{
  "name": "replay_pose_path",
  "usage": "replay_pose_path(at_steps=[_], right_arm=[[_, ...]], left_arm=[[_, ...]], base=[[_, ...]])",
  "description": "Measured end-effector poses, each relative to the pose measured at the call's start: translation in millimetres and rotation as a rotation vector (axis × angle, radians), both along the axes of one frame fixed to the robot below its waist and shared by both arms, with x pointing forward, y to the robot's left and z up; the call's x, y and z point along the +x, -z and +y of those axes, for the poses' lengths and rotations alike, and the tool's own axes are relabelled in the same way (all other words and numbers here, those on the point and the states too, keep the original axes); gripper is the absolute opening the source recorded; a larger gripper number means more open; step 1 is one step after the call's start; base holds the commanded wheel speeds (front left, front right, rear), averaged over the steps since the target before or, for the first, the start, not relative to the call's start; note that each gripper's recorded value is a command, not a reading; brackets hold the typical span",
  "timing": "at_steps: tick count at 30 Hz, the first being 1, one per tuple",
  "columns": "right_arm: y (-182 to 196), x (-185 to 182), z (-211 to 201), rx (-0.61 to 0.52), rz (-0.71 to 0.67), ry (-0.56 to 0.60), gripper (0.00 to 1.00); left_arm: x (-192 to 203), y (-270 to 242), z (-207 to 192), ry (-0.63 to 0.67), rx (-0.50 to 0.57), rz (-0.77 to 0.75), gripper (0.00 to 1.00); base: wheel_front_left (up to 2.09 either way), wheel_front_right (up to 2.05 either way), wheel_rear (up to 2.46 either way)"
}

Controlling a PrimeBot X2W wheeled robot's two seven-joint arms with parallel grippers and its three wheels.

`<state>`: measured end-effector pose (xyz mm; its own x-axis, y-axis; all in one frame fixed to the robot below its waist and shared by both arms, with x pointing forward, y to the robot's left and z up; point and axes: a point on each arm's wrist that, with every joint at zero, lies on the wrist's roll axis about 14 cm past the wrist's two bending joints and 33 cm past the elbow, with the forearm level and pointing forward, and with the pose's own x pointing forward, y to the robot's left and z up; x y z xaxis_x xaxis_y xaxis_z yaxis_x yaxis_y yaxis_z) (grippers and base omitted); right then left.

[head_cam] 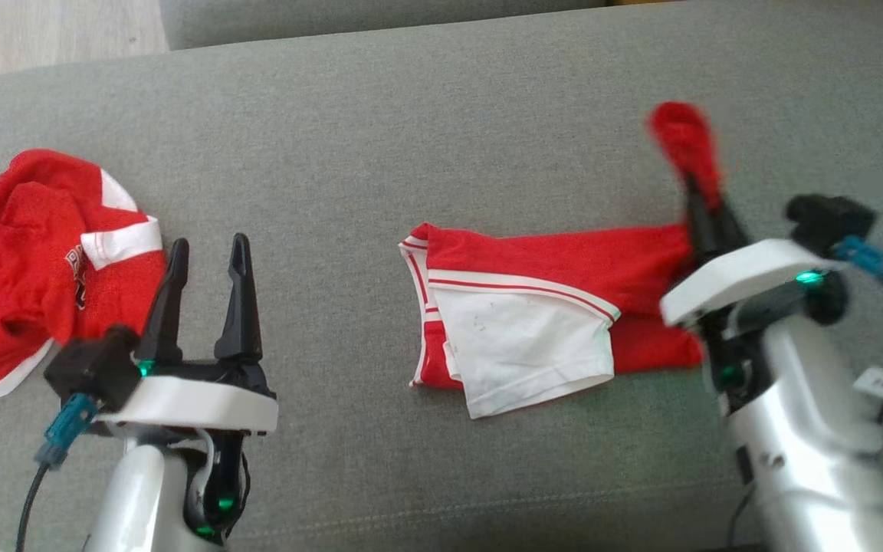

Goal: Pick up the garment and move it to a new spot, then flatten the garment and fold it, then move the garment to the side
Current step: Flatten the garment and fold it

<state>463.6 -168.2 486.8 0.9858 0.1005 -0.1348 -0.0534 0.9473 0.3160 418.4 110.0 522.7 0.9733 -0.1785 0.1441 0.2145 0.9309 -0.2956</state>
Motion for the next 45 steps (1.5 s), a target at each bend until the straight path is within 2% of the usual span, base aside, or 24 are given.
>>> replay_pose_path(at_steps=[6,10,14,20,24,25,26,29,34,36,40,42,45], right_arm=[[-1,-23,69,0.178,0.031,-0.190,0.00],[0,-28,96,0.205,0.040,-0.268,0.00],[19,-39,125,0.290,0.115,-0.331,0.00],[55,-50,149,0.307,0.205,-0.366,0.00],[62,-51,166,0.315,0.230,-0.407,0.00],[62,-51,170,0.323,0.232,-0.414,0.72],[61,-51,173,0.322,0.231,-0.425,1.00],[59,-52,184,0.323,0.231,-0.460,1.00],[51,-43,177,0.317,0.201,-0.436,1.00],[45,-33,167,0.296,0.168,-0.406,1.00],[34,-13,143,0.174,0.101,-0.369,1.00],[22,2,122,0.118,0.054,-0.317,1.00],[10,15,86,0.110,0.017,-0.217,1.00]], left_arm=[[0,4,-2,0.005,0.001,0.011,1.00],[-2,9,1,-0.001,0.001,0.028,1.00],[-4,14,4,-0.010,-0.002,0.042,1.00],[-9,23,15,-0.043,-0.006,0.077,1.00],[-12,28,21,-0.061,0.000,0.093,1.00],[-13,31,22,-0.065,0.001,0.102,1.00],[-14,34,24,-0.069,-0.003,0.112,1.00],[-14,37,25,-0.073,-0.012,0.124,1.00],[-12,39,21,-0.062,-0.013,0.130,1.00],[-11,39,19,-0.056,-0.013,0.128,1.00],[-9,36,13,-0.041,-0.016,0.120,1.00],[-8,33,9,-0.030,-0.018,0.111,1.00],[-6,27,4,-0.015,-0.022,0.092,1.00]], base=[[0.00,0.00,0.00],[0.00,0.00,0.00],[0.00,0.00,0.00],[0.00,0.00,0.00],[0.00,0.00,0.00],[0.00,0.00,0.00],[0.00,0.00,0.00],[0.00,0.00,0.00],[0.00,0.00,0.00],[0.00,0.00,0.00],[0.00,0.00,0.00],[0.00,0.00,0.00],[0.00,0.00,0.00]])
